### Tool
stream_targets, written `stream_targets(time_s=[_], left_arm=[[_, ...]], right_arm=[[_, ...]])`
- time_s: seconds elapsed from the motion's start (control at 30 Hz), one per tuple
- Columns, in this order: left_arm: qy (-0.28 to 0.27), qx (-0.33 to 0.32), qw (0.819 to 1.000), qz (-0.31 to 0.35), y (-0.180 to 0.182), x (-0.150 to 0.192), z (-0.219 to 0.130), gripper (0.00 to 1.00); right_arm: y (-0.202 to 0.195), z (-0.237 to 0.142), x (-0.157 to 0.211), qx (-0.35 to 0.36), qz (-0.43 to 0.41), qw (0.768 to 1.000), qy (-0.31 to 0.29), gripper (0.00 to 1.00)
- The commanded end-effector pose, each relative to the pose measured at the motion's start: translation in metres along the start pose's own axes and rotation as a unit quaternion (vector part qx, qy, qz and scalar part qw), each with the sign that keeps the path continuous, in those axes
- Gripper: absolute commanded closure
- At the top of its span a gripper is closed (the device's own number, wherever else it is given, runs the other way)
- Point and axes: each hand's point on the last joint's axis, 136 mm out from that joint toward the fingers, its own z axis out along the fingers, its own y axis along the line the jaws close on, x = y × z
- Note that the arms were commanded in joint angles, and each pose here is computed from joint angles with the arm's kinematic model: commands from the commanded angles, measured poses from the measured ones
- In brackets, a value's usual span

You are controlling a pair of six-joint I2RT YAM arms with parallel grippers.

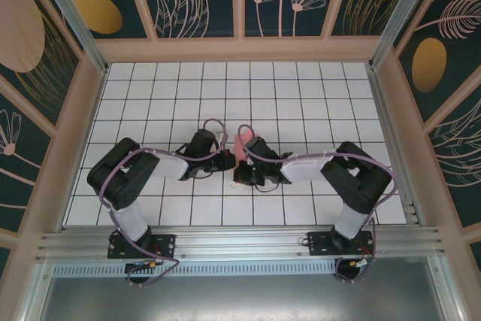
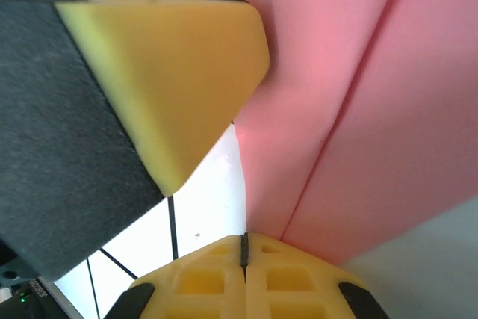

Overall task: Fold a paper plane with a square sheet of paper (pick it up from the middle)
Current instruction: Fourth fold the wing at the center of the table.

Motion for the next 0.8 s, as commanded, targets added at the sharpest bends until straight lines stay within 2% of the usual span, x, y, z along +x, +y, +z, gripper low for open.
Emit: stream_targets(time_s=[0.0, 0.13, 0.33, 0.4, 0.43, 0.5, 0.53, 0.63, 0.7, 0.77], left_arm=[[0.059, -0.038, 0.997, -0.025, 0.027, 0.036, 0.009, 1.0], [0.062, -0.04, 0.997, -0.025, 0.029, 0.039, 0.01, 1.0], [0.062, -0.04, 0.997, -0.028, 0.032, 0.041, 0.01, 1.0], [0.063, -0.039, 0.997, -0.028, 0.032, 0.042, 0.01, 1.0], [0.064, -0.039, 0.997, -0.027, 0.032, 0.042, 0.01, 1.0], [0.064, -0.039, 0.997, -0.026, 0.032, 0.043, 0.01, 1.0], [0.065, -0.038, 0.997, -0.025, 0.031, 0.043, 0.01, 1.0], [0.063, -0.037, 0.997, -0.022, 0.03, 0.042, 0.009, 1.0], [0.063, -0.033, 0.997, -0.023, 0.028, 0.041, 0.008, 1.0], [0.064, -0.033, 0.997, -0.023, 0.028, 0.041, 0.009, 1.0]], right_arm=[[-0.039, 0.011, 0.027, 0.07, 0.019, 0.997, 0.037, 0.99], [-0.042, 0.012, 0.026, 0.082, 0.013, 0.996, 0.04, 0.99], [0.004, -0.015, -0.001, 0.032, -0.024, 0.999, -0.011, 0.95], [0.013, -0.032, -0.018, 0.032, -0.037, 0.998, -0.044, 0.89], [0.01, -0.04, -0.027, 0.039, -0.032, 0.997, -0.062, 0.83], [-0.003, -0.051, -0.044, 0.042, -0.01, 0.995, -0.086, 0.79], [-0.012, -0.057, -0.054, 0.043, 0.007, 0.994, -0.097, 0.72], [-0.031, -0.066, -0.075, 0.04, 0.037, 0.991, -0.119, 0.67], [-0.038, -0.067, -0.085, 0.036, 0.049, 0.99, -0.126, 0.56], [-0.043, -0.064, -0.092, 0.029, 0.06, 0.99, -0.122, 0.52]])
